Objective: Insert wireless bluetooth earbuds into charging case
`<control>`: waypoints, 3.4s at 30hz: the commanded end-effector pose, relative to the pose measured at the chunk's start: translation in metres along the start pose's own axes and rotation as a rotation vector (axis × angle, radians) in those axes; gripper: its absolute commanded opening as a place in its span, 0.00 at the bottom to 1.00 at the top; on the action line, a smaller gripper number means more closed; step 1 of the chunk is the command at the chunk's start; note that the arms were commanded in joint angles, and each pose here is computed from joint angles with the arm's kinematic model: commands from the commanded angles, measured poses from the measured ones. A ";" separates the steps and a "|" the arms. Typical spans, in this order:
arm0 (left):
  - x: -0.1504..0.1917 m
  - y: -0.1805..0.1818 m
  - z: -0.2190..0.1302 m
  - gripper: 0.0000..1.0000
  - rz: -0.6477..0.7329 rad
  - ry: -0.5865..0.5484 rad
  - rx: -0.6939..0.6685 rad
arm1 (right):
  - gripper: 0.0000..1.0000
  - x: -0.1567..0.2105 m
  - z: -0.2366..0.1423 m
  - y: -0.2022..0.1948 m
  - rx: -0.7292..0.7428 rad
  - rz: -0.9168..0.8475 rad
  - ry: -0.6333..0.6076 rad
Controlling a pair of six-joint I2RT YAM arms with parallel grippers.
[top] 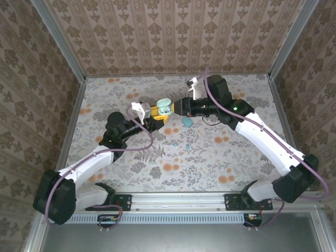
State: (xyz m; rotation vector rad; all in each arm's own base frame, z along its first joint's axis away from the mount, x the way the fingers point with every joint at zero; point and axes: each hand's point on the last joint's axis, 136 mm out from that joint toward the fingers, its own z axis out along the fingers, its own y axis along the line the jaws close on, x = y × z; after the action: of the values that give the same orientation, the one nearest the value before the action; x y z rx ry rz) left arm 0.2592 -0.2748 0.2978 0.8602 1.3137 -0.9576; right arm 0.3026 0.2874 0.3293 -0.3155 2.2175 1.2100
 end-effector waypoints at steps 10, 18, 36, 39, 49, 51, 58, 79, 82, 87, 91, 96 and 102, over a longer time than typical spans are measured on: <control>-0.010 0.046 -0.065 0.27 -0.001 -0.057 -0.272 | 0.34 0.061 0.042 -0.072 0.137 0.157 0.198; -0.015 0.053 -0.115 0.27 0.031 -0.048 -0.464 | 0.35 0.150 0.112 -0.089 0.163 0.206 0.488; -0.022 0.042 -0.133 0.27 0.042 -0.054 -0.488 | 0.38 0.241 0.179 -0.092 0.165 0.217 0.765; -0.023 0.041 -0.133 0.27 0.045 -0.055 -0.488 | 0.38 0.245 0.182 -0.091 0.159 0.218 0.782; -0.023 0.042 -0.132 0.27 0.043 -0.054 -0.483 | 0.38 0.254 0.189 -0.095 0.163 0.212 0.820; -0.023 0.042 -0.132 0.27 0.043 -0.055 -0.483 | 0.38 0.259 0.187 -0.095 0.173 0.220 0.846; -0.022 0.042 -0.132 0.27 0.041 -0.054 -0.483 | 0.36 0.263 0.190 -0.095 0.168 0.219 0.864; -0.021 0.043 -0.130 0.28 0.028 -0.056 -0.477 | 0.33 0.268 0.205 -0.103 0.205 0.209 0.868; -0.022 0.043 -0.130 0.28 0.030 -0.057 -0.476 | 0.33 0.268 0.207 -0.106 0.223 0.210 0.862; -0.021 0.043 -0.130 0.28 0.027 -0.057 -0.478 | 0.32 0.269 0.209 -0.113 0.261 0.216 0.853; -0.021 0.043 -0.130 0.28 0.026 -0.057 -0.478 | 0.32 0.268 0.210 -0.117 0.287 0.212 0.850; -0.022 0.043 -0.130 0.27 0.026 -0.059 -0.478 | 0.32 0.270 0.211 -0.124 0.324 0.213 0.858; -0.021 0.043 -0.131 0.28 0.022 -0.060 -0.481 | 0.32 0.270 0.213 -0.129 0.361 0.213 0.856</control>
State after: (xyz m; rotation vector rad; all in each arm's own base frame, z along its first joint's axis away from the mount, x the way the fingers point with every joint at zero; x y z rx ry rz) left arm 0.2515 -0.1366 0.3034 0.4715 1.4245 -0.5911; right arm 0.2178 0.4142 0.0195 -0.5683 3.2067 0.9729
